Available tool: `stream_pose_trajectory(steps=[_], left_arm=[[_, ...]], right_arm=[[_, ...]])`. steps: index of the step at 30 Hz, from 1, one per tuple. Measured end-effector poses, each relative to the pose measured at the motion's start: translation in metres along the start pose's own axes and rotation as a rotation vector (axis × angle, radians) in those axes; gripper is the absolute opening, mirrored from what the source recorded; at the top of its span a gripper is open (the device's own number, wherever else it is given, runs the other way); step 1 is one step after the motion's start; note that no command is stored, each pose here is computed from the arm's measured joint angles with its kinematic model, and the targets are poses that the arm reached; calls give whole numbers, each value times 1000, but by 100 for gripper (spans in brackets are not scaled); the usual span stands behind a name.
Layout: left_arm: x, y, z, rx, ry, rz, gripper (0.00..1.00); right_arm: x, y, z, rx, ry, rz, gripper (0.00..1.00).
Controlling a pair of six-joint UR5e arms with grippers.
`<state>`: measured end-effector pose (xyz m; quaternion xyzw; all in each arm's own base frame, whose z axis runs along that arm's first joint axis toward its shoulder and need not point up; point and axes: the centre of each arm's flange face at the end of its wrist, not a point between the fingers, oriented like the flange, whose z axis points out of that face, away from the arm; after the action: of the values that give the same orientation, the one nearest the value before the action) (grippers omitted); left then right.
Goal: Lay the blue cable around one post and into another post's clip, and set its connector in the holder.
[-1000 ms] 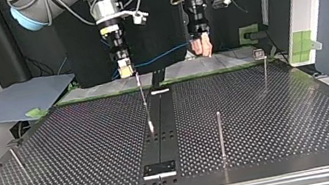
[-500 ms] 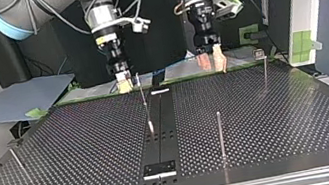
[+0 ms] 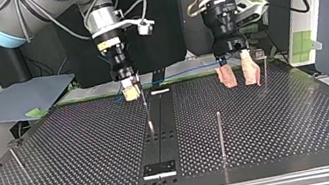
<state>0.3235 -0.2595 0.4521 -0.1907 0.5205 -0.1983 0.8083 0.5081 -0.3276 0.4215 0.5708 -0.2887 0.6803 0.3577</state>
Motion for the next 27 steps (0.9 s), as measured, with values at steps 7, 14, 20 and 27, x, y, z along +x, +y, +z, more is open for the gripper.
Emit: stream_pose_trajectory(steps=[7,14,20,27], left_arm=[[-9,0,12,-26,12,48,100],[17,21,20,-81,97,129,100],[15,25,28,-96,127,153,100],[6,27,42,-101,149,173,100]], right_arm=[[26,-2,9,16,1,-13,0],[57,0,22,14,30,-4,0],[78,0,31,17,76,0,0],[79,-4,41,26,83,-1,0]])
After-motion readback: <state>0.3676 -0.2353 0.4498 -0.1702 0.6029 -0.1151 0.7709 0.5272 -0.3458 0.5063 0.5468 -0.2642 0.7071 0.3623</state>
